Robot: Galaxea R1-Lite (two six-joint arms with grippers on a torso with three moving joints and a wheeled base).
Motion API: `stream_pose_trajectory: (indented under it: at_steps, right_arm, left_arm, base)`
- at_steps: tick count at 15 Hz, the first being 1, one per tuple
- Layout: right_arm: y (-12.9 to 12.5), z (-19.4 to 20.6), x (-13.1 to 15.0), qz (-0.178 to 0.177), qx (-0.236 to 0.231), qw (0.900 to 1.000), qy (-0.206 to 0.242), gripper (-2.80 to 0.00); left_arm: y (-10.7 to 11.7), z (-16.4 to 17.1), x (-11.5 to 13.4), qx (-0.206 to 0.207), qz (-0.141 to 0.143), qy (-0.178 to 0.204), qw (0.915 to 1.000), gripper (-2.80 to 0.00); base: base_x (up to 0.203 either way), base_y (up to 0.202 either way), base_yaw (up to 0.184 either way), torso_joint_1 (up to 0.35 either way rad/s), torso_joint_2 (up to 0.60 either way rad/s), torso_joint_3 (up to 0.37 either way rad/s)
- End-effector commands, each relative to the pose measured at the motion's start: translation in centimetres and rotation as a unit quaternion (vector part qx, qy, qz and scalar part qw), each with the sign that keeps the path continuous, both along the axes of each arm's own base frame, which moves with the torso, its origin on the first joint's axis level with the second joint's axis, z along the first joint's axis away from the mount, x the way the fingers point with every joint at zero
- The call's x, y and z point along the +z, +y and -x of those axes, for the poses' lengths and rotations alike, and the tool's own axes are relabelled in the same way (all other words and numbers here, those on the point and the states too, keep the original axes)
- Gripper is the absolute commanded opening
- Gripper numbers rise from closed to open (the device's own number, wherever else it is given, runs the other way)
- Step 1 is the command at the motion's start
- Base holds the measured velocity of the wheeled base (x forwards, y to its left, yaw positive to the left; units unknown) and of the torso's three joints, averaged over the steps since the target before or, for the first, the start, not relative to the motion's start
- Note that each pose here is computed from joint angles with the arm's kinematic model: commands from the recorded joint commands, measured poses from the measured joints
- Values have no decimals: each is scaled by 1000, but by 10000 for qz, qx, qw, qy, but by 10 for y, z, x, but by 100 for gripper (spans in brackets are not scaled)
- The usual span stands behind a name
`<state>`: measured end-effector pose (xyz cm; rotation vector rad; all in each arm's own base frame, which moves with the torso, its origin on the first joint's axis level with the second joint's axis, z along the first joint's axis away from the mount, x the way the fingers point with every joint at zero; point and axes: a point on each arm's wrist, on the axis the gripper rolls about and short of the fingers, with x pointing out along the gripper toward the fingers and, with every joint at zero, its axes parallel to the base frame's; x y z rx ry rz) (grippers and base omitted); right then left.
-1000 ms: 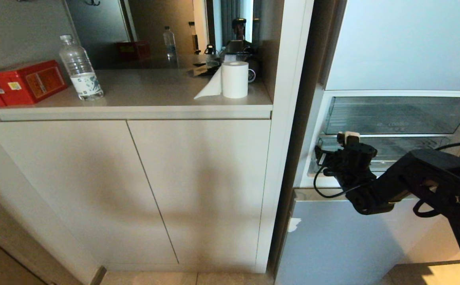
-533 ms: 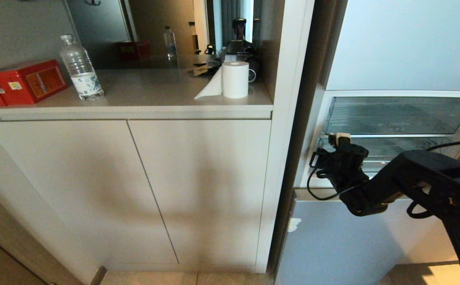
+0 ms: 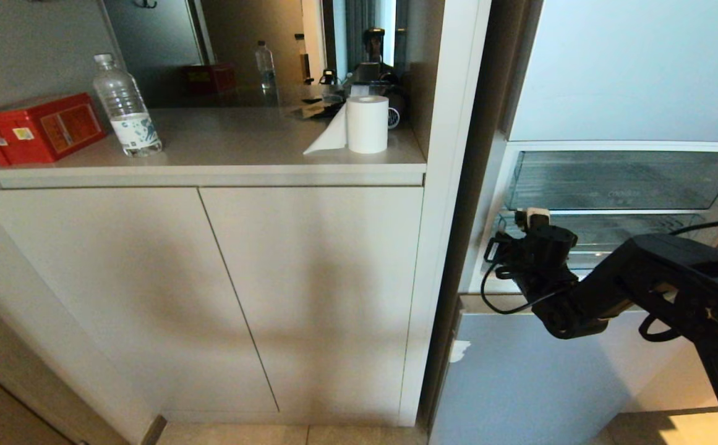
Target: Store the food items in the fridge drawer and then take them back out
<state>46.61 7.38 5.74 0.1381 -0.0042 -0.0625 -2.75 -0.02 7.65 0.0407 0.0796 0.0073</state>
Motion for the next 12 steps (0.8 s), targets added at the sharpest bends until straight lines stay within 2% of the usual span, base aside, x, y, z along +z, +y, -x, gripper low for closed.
stream_pose_trajectory:
  at_steps: [1,5,10,12]
  right_arm:
    - [-1,10,6,-66,4,10000,56,-280]
    - [-5,30,13,-172,12,9996,226,-280]
    - [-13,102,26,-127,43,9963,848,-280]
    - [-16,132,36,-140,85,9952,963,-280]
  left_arm:
    - [0,0,0,1,-2,2,10000,-280]
    - [0,0,0,1,-2,2,10000,-280]
    - [0,0,0,1,-2,2,10000,-280]
    - [0,0,0,1,-2,2,10000,-280]
  base:
    - [0,0,0,0,0,0]
    - [0,0,0,0,0,0]
    - [0,0,0,0,0,0]
    - [0,0,0,0,0,0]
